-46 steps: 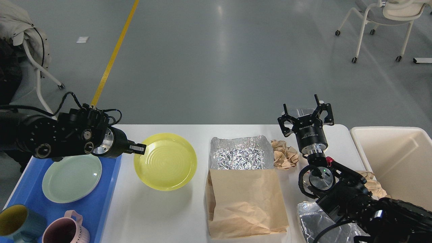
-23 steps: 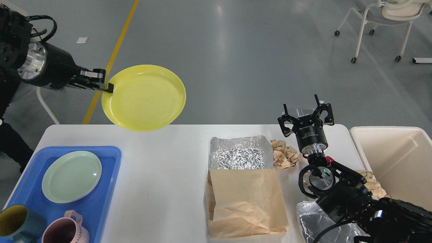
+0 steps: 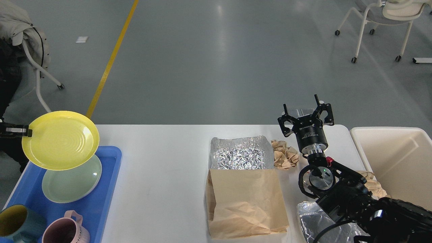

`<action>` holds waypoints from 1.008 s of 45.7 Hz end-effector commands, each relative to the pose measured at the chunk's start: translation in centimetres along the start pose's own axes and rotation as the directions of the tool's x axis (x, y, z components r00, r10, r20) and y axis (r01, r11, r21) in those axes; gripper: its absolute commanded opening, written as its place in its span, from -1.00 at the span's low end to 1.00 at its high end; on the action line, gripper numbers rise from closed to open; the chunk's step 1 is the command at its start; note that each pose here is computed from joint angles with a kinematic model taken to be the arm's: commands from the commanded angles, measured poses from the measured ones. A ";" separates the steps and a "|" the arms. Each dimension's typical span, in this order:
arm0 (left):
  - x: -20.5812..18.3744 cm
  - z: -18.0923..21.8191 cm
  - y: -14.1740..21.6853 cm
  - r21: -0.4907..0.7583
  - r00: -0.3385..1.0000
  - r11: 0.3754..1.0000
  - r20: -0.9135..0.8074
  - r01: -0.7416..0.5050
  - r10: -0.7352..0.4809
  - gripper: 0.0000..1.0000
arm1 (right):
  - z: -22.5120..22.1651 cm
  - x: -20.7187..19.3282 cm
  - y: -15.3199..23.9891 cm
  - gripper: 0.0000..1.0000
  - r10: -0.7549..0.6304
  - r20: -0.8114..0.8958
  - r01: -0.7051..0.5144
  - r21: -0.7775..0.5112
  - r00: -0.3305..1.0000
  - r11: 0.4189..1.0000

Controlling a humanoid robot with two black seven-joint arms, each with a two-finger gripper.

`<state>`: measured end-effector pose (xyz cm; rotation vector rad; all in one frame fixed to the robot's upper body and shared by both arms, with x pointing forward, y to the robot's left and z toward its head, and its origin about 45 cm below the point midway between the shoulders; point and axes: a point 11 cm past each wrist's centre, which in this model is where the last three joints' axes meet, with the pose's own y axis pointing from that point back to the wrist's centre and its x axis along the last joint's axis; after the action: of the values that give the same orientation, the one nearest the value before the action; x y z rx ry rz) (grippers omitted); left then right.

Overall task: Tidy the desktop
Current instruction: 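Lift the yellow plate and set it on the green plate in the tray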

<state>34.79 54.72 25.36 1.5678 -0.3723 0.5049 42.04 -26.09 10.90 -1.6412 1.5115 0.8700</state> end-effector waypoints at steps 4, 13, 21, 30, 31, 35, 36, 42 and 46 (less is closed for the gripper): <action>-4.3 -2.4 -2.1 0.048 0.999 0.999 0.025 0.019 -0.020 -1.00 | 0.0 0.0 0.0 1.00 0.000 0.000 0.000 0.000 1.000 1.000; -5.0 -2.6 -5.6 0.083 0.997 0.997 0.074 -0.001 -0.005 -1.00 | 0.0 0.0 0.0 1.00 0.000 0.000 0.000 -0.001 1.000 1.000; -5.3 -2.0 -7.5 0.087 0.995 0.996 0.101 -0.002 -0.006 -1.00 | 0.0 0.0 0.0 1.00 0.000 0.000 0.000 0.000 1.000 1.000; -6.4 -1.0 -8.6 0.076 0.994 0.997 0.111 0.017 -0.025 -0.96 | 0.0 0.0 0.0 1.00 0.000 0.000 0.000 0.000 1.000 1.000; -6.4 -1.0 -8.7 0.076 0.993 0.997 0.111 0.017 -0.025 -0.95 | 0.0 0.0 0.0 1.00 0.000 0.000 0.000 -0.001 1.000 1.000; -6.5 -0.9 -8.7 0.076 0.993 0.997 0.113 0.016 -0.025 -0.86 | 0.0 0.0 0.0 1.00 0.000 0.000 0.000 0.000 1.000 1.000; -6.5 -0.9 -8.7 0.076 0.993 0.997 0.113 0.016 -0.025 -0.83 | 0.0 0.0 0.0 1.00 0.000 0.000 0.000 0.000 1.000 1.000; -6.5 -0.6 -8.9 0.067 0.993 0.998 0.115 0.018 -0.025 -0.53 | 0.0 0.0 0.0 1.00 0.000 0.000 0.000 0.000 1.000 1.000; -6.3 -0.6 -8.9 0.064 0.993 0.998 0.114 0.013 -0.020 -0.37 | 0.0 0.0 0.0 1.00 0.000 0.000 0.000 0.000 1.000 1.000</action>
<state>33.93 55.51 14.43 1.6703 -0.4297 0.4156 42.05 -26.09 10.91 -1.6411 1.5114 0.8699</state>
